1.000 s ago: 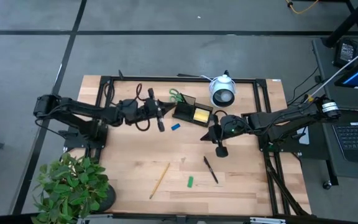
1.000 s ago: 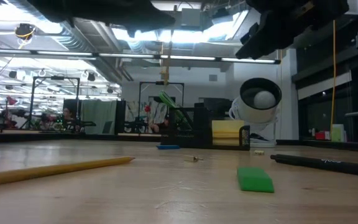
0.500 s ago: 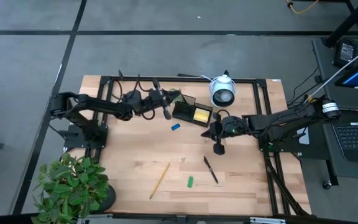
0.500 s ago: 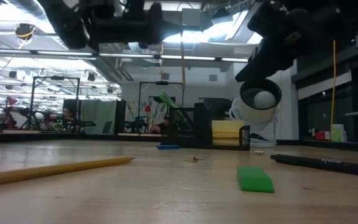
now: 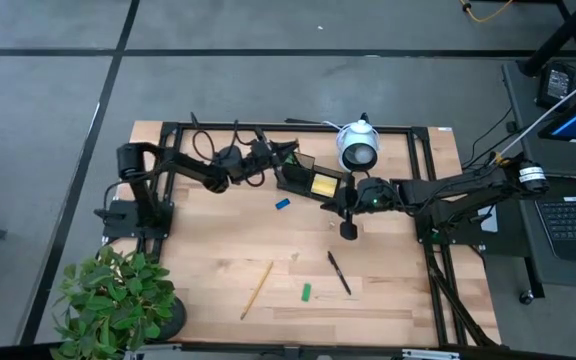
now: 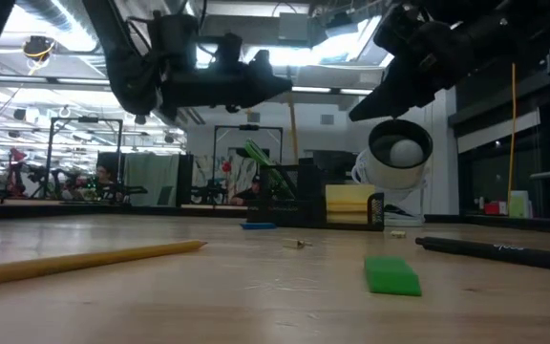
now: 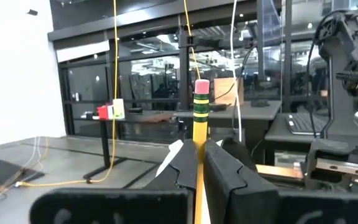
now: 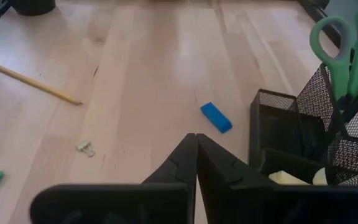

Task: Pick and place office supplies into organizer
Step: Put the yellow pencil into the black desk organizer

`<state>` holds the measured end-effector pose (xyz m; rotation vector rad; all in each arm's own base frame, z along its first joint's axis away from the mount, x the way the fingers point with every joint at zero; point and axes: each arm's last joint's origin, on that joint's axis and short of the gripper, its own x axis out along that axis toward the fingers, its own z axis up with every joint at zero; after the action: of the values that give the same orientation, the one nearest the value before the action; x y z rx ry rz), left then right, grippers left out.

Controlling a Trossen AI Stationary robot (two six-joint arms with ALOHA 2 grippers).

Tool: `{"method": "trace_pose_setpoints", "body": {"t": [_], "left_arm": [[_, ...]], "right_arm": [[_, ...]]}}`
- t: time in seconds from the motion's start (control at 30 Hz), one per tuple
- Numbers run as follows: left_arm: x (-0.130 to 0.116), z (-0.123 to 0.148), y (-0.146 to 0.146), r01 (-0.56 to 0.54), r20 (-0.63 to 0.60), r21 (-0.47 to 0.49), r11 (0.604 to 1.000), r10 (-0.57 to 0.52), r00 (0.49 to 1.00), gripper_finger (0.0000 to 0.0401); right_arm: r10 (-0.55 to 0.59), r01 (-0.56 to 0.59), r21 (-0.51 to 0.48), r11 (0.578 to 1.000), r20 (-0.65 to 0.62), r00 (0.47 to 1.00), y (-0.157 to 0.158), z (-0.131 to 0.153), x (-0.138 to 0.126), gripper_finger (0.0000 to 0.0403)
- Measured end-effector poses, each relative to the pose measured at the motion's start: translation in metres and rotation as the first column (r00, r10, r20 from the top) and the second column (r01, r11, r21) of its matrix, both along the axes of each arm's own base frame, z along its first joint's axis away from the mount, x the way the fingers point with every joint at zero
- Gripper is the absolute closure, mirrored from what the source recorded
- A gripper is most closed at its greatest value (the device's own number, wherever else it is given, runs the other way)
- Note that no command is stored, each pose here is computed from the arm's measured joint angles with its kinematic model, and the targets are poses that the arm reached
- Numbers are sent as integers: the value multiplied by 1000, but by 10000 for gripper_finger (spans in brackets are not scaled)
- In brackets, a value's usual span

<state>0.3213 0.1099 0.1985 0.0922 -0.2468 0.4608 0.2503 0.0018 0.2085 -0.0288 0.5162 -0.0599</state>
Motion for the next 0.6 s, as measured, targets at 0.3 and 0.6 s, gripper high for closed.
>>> {"method": "trace_pose_setpoints", "body": {"t": [0.3,0.6], "left_arm": [[6,-15,3,-9,21,-79,997,11,1000,397],[7,-23,4,-5,19,-115,993,7,1000,396]], "right_arm": [[13,-13,-24,1000,30,999,0,3,1,392],[13,-13,-24,1000,35,999,0,3,2,391]]}}
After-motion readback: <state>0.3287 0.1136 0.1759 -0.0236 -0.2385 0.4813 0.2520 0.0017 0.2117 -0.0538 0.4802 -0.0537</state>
